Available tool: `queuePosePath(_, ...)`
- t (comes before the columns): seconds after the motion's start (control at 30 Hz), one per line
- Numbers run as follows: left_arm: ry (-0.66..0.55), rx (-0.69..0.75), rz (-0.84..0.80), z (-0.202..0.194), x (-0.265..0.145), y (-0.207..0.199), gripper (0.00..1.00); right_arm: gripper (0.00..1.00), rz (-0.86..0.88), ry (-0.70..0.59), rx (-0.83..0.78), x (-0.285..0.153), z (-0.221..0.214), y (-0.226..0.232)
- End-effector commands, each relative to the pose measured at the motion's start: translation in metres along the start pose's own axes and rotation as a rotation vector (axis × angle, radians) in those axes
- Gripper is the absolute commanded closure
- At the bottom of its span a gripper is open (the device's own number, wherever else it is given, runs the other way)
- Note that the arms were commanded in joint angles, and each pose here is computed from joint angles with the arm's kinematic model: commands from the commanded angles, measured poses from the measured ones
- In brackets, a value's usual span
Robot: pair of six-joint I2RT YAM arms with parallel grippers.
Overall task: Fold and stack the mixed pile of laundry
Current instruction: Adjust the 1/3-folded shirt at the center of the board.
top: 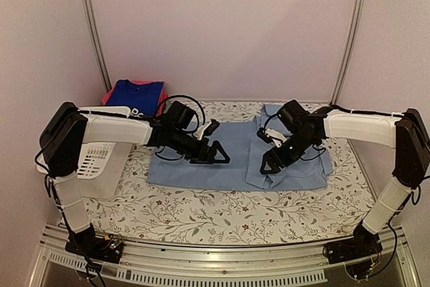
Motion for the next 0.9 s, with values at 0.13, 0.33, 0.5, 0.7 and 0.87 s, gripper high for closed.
queuePosePath(0.13,-0.071,0.025,0.008,0.011,-0.013,-0.005,0.05,0.41,0.017,0.179,-0.043,0.039,-0.025,0.007)
queuePosePath(0.33,-0.128,0.049,0.032,0.026,-0.023,-0.009,0.02,1.0,0.087,0.118,0.044,0.031,0.006,0.003)
queuePosePath(0.5,-0.195,0.085,0.009,0.047,-0.032,-0.024,0.0,1.0,0.348,-0.286,0.296,-0.033,0.071,-0.028)
queuePosePath(0.7,-0.315,0.109,-0.147,0.072,-0.035,-0.043,0.0,1.0,0.598,-0.455,0.487,-0.066,0.08,-0.04)
queuePosePath(0.87,-0.418,0.085,-0.308,0.08,-0.033,-0.049,0.0,1.0,0.706,-0.526,0.543,-0.077,0.082,-0.041)
Point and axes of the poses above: each gripper's point midway between its finger pads, its own x axis out along the fingers, its own y axis along the line the jaws close on, z = x × y, the point moved 2 cm from there along -x, back along the fingers, and after that the axes turned 12 degrees about -x, right-handed, at the moved point
